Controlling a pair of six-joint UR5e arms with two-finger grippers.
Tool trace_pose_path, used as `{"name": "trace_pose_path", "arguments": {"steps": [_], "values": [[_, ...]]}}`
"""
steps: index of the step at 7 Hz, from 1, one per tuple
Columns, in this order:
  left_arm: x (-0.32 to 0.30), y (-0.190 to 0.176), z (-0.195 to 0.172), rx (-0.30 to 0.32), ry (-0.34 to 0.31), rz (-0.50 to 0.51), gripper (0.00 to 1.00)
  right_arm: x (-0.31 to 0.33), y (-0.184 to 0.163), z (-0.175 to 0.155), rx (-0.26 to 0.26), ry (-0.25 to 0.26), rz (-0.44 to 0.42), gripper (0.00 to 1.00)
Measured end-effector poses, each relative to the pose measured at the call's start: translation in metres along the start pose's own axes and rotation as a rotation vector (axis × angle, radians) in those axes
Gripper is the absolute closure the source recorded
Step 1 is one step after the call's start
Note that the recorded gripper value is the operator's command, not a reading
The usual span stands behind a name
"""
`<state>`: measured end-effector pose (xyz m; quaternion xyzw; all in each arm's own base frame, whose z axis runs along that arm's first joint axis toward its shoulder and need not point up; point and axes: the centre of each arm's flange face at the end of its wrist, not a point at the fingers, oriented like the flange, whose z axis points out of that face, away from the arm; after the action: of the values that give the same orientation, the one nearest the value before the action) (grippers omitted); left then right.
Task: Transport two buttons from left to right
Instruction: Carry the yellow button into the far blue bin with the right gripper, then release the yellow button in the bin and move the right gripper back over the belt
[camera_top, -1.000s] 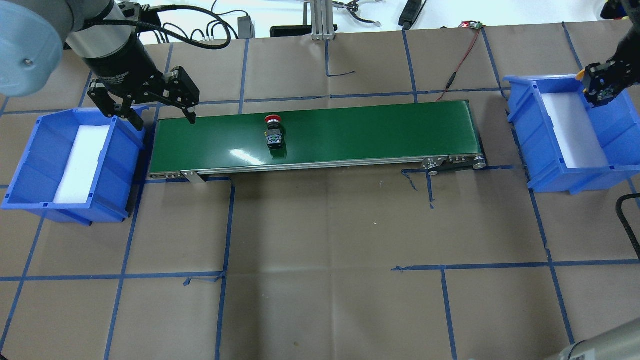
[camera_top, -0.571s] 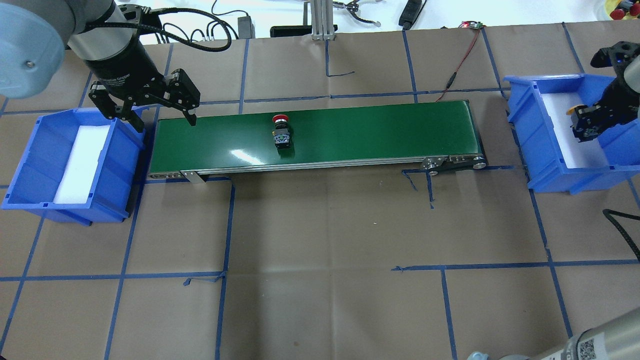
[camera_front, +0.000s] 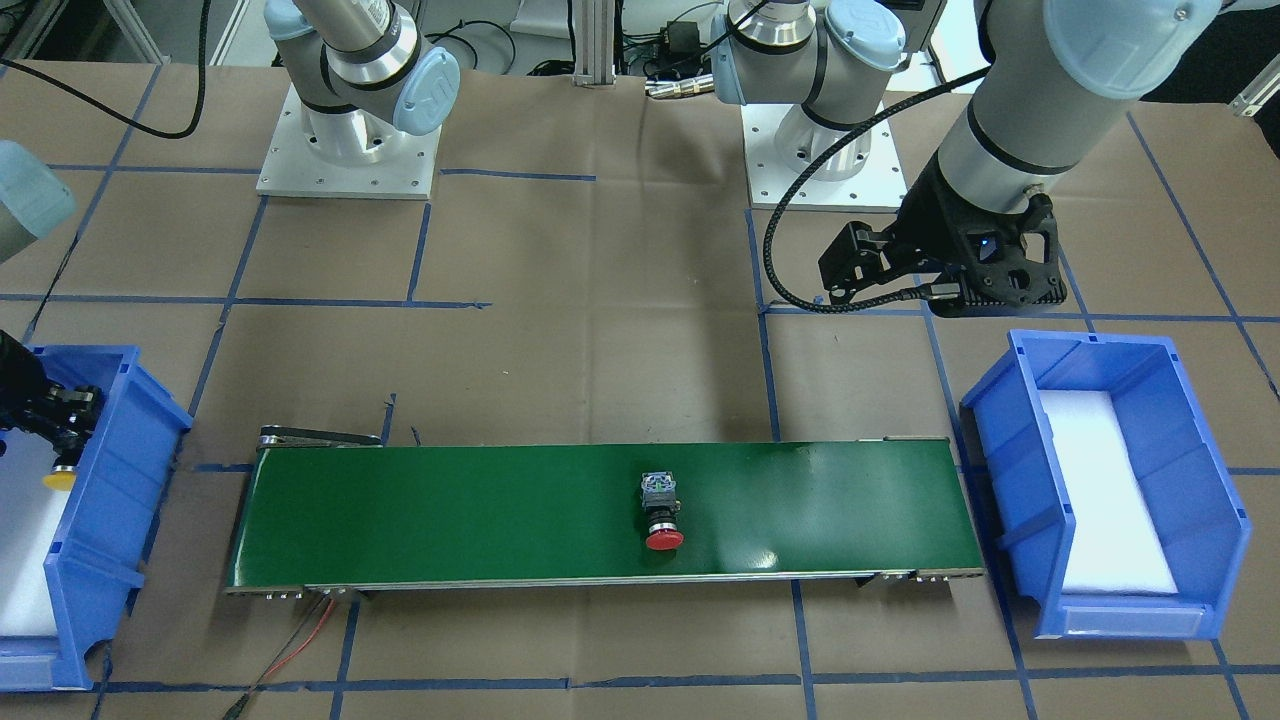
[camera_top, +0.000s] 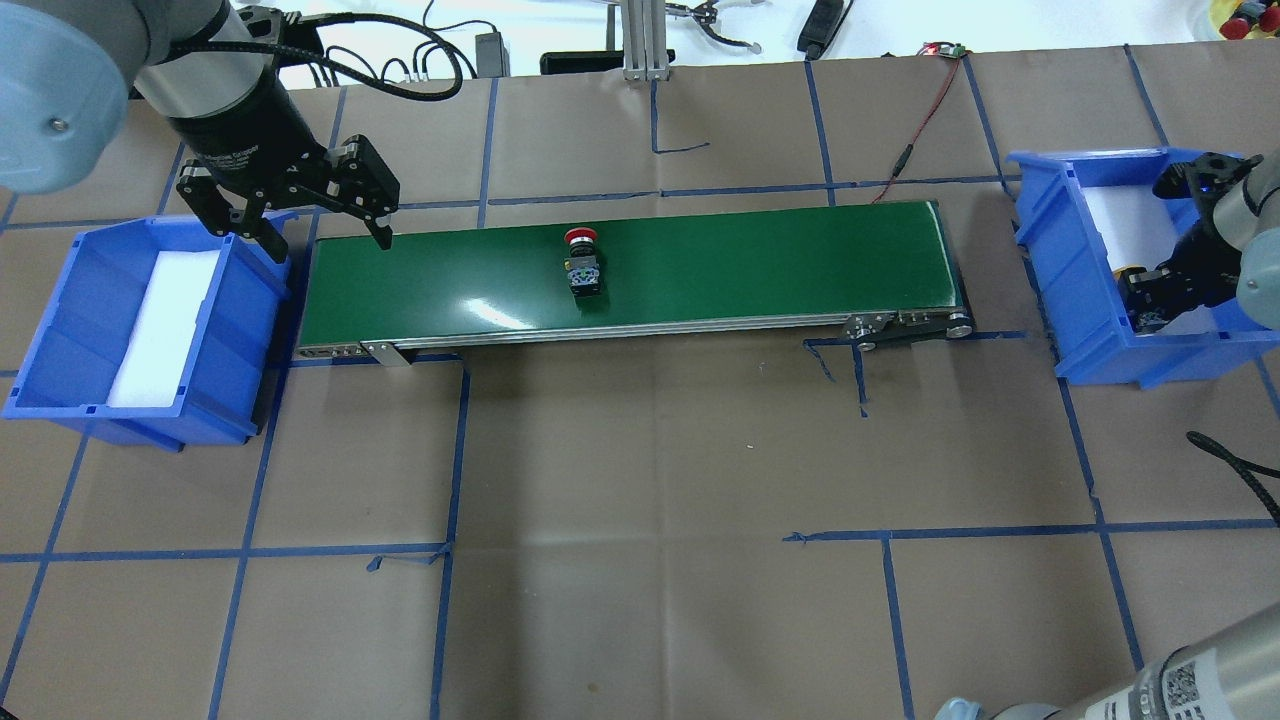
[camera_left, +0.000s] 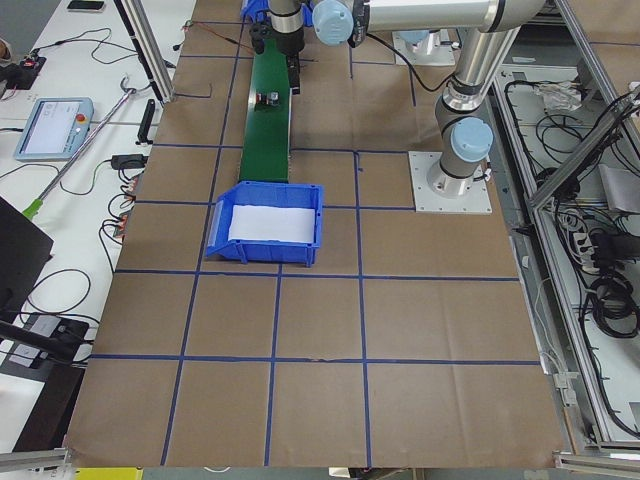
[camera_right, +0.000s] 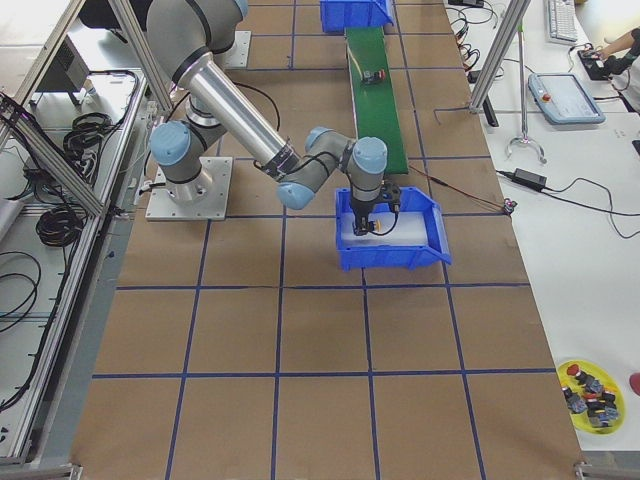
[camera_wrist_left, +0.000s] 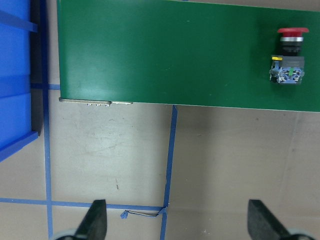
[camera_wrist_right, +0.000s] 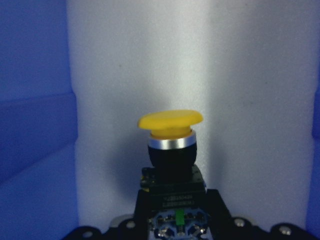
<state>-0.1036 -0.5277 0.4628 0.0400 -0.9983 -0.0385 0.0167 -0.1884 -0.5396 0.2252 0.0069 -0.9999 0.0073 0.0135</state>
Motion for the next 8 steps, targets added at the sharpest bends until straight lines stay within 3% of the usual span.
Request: {"name": "trace_pose_path", "arguments": {"steps": [1,2,3,6,8], "values": [[0.000,0.000,0.000,0.001,0.000,0.000,0.00,0.001,0.001,0.005,-0.009,-0.001,0.000,0.76],[0.000,0.000,-0.001,0.003,0.000,-0.001,0.00,0.002,0.000,0.007,-0.015,0.001,0.000,0.21],[-0.001,0.001,-0.001,0.002,0.000,-0.001,0.00,0.003,0.000,0.007,-0.016,0.004,0.002,0.10],[-0.001,0.003,-0.002,0.004,0.000,0.000,0.00,0.003,-0.002,0.000,-0.003,0.003,0.008,0.08],[-0.001,0.004,-0.003,0.006,0.000,0.001,0.00,0.009,-0.011,-0.029,0.039,0.029,0.014,0.01]]}}
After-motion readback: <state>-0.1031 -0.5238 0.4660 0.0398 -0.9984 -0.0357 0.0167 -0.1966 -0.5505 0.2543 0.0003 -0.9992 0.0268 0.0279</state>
